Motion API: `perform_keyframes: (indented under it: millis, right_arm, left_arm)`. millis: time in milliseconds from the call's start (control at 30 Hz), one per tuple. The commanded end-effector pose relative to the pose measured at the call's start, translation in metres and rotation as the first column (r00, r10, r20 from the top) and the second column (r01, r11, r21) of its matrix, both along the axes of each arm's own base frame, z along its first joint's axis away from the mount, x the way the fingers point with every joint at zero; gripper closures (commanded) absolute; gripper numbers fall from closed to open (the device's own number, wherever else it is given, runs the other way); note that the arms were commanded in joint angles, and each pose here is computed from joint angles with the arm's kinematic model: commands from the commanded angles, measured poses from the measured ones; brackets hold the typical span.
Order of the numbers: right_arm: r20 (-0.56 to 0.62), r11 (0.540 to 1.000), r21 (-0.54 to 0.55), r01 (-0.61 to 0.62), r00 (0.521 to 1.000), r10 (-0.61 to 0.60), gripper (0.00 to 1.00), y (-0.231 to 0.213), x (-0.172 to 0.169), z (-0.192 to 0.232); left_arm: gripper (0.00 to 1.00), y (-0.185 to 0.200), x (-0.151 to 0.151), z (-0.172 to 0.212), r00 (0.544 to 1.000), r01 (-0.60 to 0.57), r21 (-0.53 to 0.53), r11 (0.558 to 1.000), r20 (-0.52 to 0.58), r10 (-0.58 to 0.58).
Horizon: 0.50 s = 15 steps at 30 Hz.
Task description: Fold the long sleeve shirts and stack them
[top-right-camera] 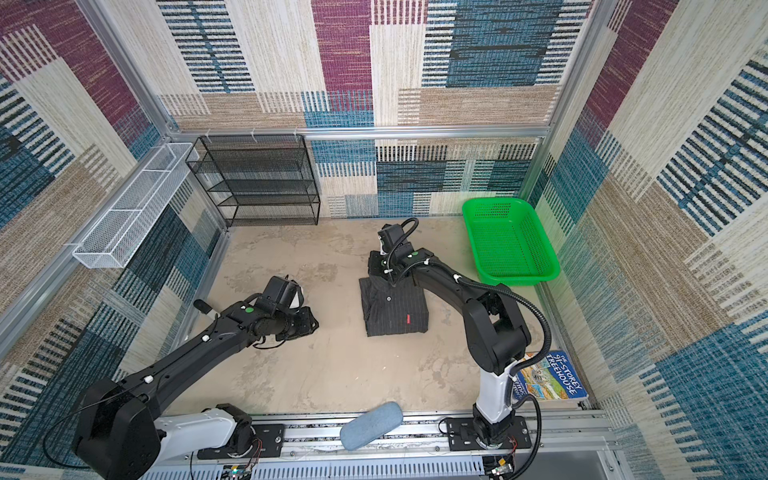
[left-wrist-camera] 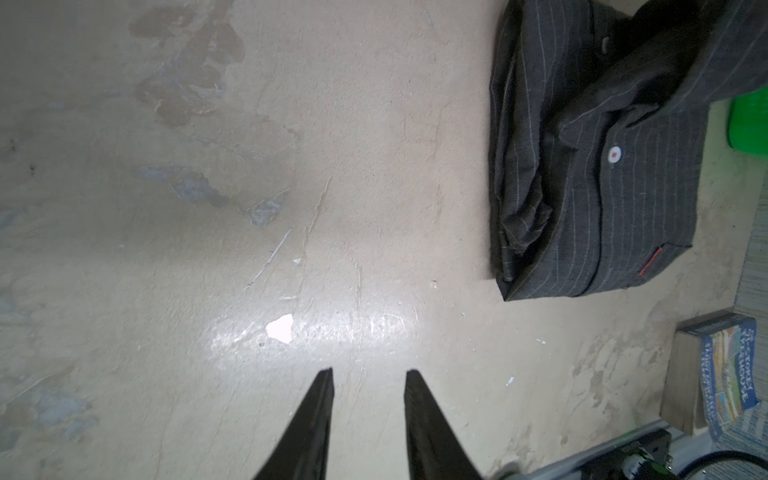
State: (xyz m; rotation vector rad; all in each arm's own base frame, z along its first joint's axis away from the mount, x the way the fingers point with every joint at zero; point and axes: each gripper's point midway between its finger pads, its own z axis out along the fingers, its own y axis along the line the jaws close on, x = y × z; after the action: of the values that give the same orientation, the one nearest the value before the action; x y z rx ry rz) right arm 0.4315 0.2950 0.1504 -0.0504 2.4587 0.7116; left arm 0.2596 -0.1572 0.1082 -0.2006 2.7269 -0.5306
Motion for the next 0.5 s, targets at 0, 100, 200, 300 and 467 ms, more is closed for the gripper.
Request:
perform_keyframes:
  millis: [0, 100, 200, 300, 467]
  right_arm:
    - [-0.001, 1.000, 0.001, -0.026, 1.000, 0.026, 0.85, 0.014, 0.006, -0.003]
    - [-0.009, 0.999, -0.007, -0.031, 0.999, 0.031, 0.83, 0.025, 0.015, -0.012]
    - [-0.006, 0.999, -0.038, -0.005, 1.000, 0.004, 0.66, 0.029, 0.033, -0.023]
    - [-0.007, 0.995, -0.094, 0.034, 0.999, -0.035, 0.49, 0.026, 0.047, -0.036]
    - [0.071, 0.992, -0.108, 0.068, 0.996, -0.061, 0.35, 0.016, 0.048, 0.000]
  left_arm:
    - [0.68, -0.002, 0.004, 0.003, 0.999, 0.028, -0.001, 1.000, 0.025, -0.028]
    - [0.68, -0.002, 0.004, 0.003, 0.999, 0.033, -0.004, 0.999, 0.025, -0.032]
    - [0.68, -0.004, 0.004, 0.003, 0.999, 0.038, -0.012, 0.999, 0.025, -0.038]
    - [0.66, -0.005, 0.004, 0.006, 0.999, 0.040, -0.020, 0.999, 0.025, -0.040]
    - [0.62, -0.015, 0.008, 0.016, 0.998, 0.060, -0.067, 0.996, 0.035, -0.058]
